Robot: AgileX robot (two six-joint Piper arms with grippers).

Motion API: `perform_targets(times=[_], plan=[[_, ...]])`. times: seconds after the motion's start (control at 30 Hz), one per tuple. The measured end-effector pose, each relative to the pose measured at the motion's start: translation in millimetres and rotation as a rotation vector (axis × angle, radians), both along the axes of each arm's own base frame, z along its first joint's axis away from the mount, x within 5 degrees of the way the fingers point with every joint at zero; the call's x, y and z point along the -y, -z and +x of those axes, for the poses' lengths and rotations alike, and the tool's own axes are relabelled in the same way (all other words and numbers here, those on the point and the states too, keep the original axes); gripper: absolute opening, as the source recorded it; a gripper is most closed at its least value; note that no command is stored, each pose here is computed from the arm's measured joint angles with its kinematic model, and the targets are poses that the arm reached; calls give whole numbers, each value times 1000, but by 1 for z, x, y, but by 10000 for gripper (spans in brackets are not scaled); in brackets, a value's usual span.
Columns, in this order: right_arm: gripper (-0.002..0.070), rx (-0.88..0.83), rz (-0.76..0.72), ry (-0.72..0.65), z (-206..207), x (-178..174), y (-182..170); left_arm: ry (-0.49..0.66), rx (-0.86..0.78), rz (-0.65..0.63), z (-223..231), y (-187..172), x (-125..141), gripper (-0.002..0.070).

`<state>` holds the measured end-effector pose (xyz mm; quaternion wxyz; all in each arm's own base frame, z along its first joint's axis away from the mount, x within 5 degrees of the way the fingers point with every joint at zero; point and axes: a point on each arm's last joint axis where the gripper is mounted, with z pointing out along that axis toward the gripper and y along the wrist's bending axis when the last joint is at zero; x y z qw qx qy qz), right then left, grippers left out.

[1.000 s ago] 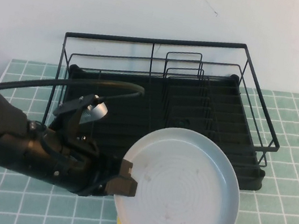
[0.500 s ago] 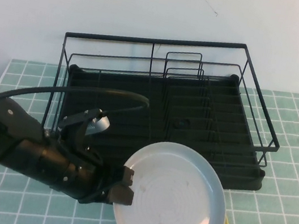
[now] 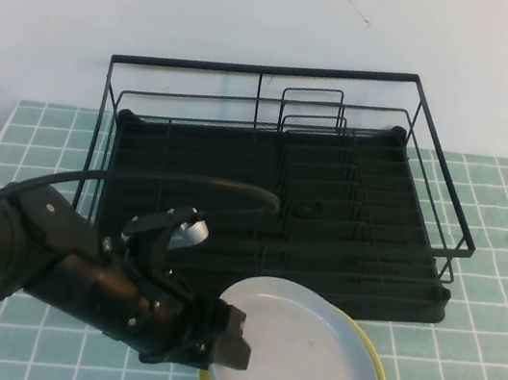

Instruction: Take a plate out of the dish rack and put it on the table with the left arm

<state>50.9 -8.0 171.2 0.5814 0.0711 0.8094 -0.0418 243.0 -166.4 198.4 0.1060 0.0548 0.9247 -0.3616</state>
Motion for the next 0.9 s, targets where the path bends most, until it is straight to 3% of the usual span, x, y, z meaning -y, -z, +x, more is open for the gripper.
perform_targets(times=[0.13, 0.2, 0.3, 0.5, 0.6, 0.67, 0.87, 0.9], plan=[[-2, 0, 0, 0, 0, 0, 0, -36, 7, -16, 0, -6, -1, 508], [-2, 0, 0, 0, 0, 0, 0, -50, 25, -32, -1, -12, -1, 564], [-2, 0, 0, 0, 0, 0, 0, -68, 82, -61, -4, -29, -4, 594], [-2, 0, 0, 0, 0, 0, 0, -122, 313, -154, -26, -90, -18, 581], [-2, 0, 0, 0, 0, 0, 0, -157, 460, -212, -46, -126, -31, 538], [-2, 0, 0, 0, 0, 0, 0, -164, 590, -249, -64, -150, -41, 468], [-2, 0, 0, 0, 0, 0, 0, -63, 1060, -243, -132, -203, -74, 109], [-2, 0, 0, 0, 0, 0, 0, -40, 1113, -233, -143, -207, -78, 77]])
